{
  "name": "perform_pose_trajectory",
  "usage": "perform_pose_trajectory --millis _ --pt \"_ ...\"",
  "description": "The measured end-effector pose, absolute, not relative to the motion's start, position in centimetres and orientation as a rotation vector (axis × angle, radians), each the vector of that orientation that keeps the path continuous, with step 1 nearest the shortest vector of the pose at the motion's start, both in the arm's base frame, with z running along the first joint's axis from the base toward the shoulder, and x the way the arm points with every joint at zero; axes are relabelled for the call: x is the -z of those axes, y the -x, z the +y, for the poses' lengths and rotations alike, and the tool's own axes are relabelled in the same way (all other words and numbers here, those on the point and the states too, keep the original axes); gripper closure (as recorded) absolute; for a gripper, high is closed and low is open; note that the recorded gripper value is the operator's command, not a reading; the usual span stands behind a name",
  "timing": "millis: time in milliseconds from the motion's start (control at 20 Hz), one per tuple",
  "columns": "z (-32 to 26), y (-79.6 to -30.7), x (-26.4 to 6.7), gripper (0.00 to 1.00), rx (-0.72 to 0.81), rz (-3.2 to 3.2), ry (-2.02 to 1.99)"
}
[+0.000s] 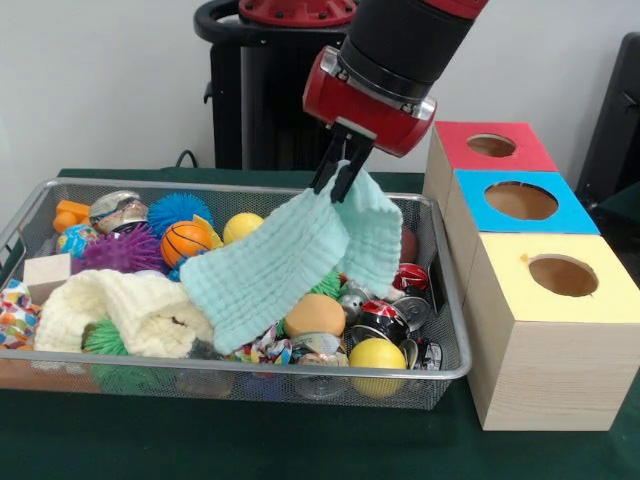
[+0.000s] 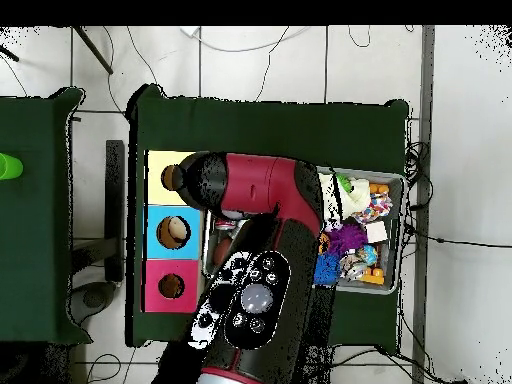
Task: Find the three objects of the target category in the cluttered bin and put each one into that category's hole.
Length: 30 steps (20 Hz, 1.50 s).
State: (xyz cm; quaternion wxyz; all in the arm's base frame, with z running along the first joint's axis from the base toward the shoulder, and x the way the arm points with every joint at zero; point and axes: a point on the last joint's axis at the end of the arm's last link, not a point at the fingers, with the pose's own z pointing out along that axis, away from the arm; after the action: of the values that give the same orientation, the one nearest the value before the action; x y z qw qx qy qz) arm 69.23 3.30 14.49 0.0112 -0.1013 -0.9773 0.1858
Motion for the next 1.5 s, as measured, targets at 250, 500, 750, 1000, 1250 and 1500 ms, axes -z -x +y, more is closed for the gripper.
perform_pose_trajectory --millis 250,500,750,1000,1250,1500 --pt "2.6 -69.1 -14.3 1.0 -0.583 -3.069 0.327" --pt "0.8 -69.1 -13.3 1.0 -0.602 -3.141 0.341" --pt "-1.0 -68.8 -12.3 0.0 -0.623 -3.206 0.359" --pt "-1.6 -68.1 -11.8 0.0 -0.624 -3.204 0.37" --pt "-1.8 -67.2 -11.2 0.0 -0.617 -3.185 0.378" --pt "-2.9 -66.5 -11.1 0.0 -0.568 -3.188 0.429"
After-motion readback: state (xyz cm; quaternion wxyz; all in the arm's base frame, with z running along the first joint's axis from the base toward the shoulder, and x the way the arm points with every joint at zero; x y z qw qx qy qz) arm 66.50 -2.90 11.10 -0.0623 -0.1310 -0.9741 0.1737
